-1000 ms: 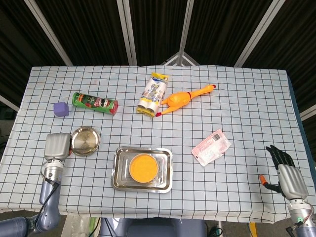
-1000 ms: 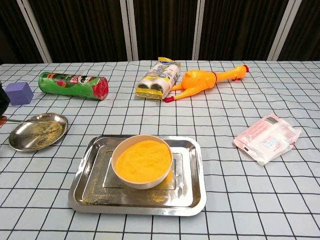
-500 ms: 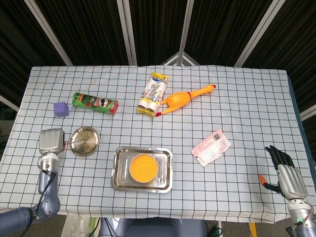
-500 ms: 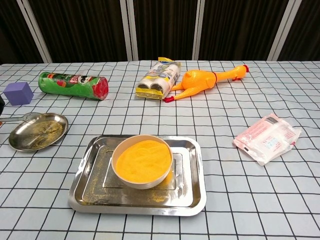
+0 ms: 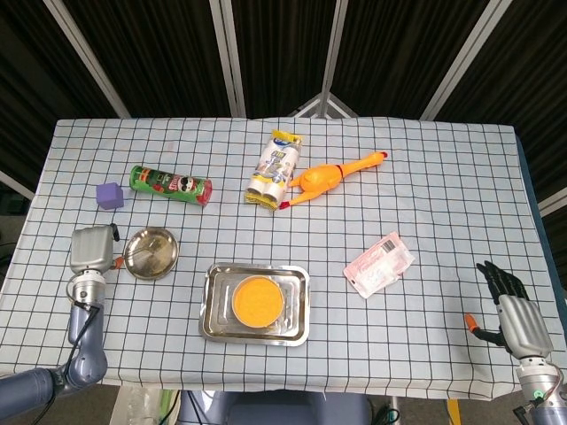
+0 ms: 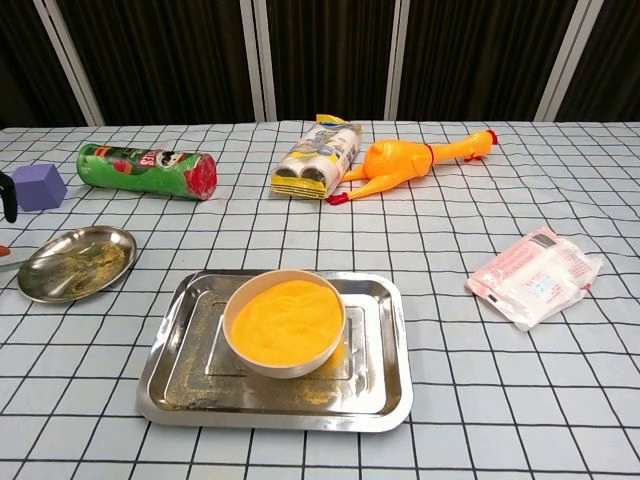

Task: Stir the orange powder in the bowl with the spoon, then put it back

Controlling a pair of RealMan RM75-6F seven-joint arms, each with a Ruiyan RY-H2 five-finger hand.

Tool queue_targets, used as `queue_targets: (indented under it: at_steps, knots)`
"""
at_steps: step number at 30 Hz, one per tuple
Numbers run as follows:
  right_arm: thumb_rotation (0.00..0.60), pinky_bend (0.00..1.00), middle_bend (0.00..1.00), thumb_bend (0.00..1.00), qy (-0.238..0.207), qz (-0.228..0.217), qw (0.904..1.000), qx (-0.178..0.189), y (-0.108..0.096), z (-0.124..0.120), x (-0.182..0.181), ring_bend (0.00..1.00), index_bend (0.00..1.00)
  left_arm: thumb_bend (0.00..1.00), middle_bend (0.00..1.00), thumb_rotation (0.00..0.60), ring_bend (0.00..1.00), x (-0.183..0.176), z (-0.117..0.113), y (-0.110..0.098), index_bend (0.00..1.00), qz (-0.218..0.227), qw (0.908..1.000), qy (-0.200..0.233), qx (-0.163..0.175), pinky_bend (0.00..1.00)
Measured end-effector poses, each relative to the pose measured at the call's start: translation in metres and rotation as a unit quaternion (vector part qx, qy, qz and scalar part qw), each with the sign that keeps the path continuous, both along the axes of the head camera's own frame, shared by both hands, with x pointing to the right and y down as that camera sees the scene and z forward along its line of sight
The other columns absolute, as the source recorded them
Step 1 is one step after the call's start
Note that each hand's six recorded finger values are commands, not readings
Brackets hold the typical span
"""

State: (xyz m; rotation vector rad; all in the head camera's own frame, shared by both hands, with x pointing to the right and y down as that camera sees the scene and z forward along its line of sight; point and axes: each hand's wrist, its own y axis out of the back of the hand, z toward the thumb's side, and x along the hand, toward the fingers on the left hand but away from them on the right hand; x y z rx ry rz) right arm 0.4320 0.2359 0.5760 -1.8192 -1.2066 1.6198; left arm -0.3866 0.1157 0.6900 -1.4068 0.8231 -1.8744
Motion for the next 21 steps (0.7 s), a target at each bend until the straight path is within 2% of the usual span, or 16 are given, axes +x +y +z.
queue_targets:
  at_steps: [3, 6, 9, 11, 14, 17, 21]
  knots:
    - [0.6, 0.0, 0.0, 0.4, 0.0, 0.0, 1.0, 0.0, 0.0, 0.0, 0.0, 0.0, 0.0, 0.26, 0.76, 0.6, 0.79, -0.006, -0.009, 0.0, 0.37, -0.004, 0.9999, 0.014, 0.009, 0.85]
    - [0.6, 0.0, 0.0, 0.4, 0.0, -0.001, 1.0, 0.0, 0.0, 0.0, 0.0, 0.0, 0.0, 0.22, 0.62, 0.6, 0.67, -0.012, -0.018, 0.003, 0.3, -0.005, 0.9996, 0.026, 0.014, 0.72]
    - [0.6, 0.0, 0.0, 0.4, 0.001, -0.001, 1.0, -0.002, 0.001, 0.001, -0.001, 0.0, 0.0, 0.22, 0.44, 0.6, 0.5, -0.018, -0.025, 0.007, 0.19, -0.007, 0.9992, 0.037, 0.014, 0.52]
    - [0.6, 0.0, 0.0, 0.4, 0.002, -0.001, 1.0, -0.002, 0.001, 0.0, 0.0, 0.0, 0.0, 0.21, 0.28, 0.6, 0.35, -0.019, -0.028, 0.011, 0.11, -0.012, 0.9986, 0.049, 0.014, 0.36]
    - [0.6, 0.0, 0.0, 0.4, 0.003, -0.002, 1.0, -0.006, 0.002, 0.001, 0.0, 0.0, 0.0, 0.2, 0.08, 0.6, 0.16, -0.021, -0.036, 0.017, 0.03, -0.017, 0.9971, 0.071, 0.019, 0.17]
    - [0.6, 0.0, 0.0, 0.4, 0.005, -0.004, 1.0, -0.006, 0.001, 0.002, 0.0, 0.0, 0.0, 0.17, 0.0, 0.6, 0.02, -0.024, -0.047, 0.025, 0.0, -0.008, 0.9955, 0.09, 0.031, 0.02]
    - [0.6, 0.0, 0.0, 0.4, 0.006, -0.005, 1.0, -0.004, 0.001, 0.001, -0.001, 0.0, 0.0, 0.15, 0.0, 0.6, 0.0, -0.03, -0.069, 0.038, 0.0, 0.02, 0.9926, 0.107, 0.053, 0.0]
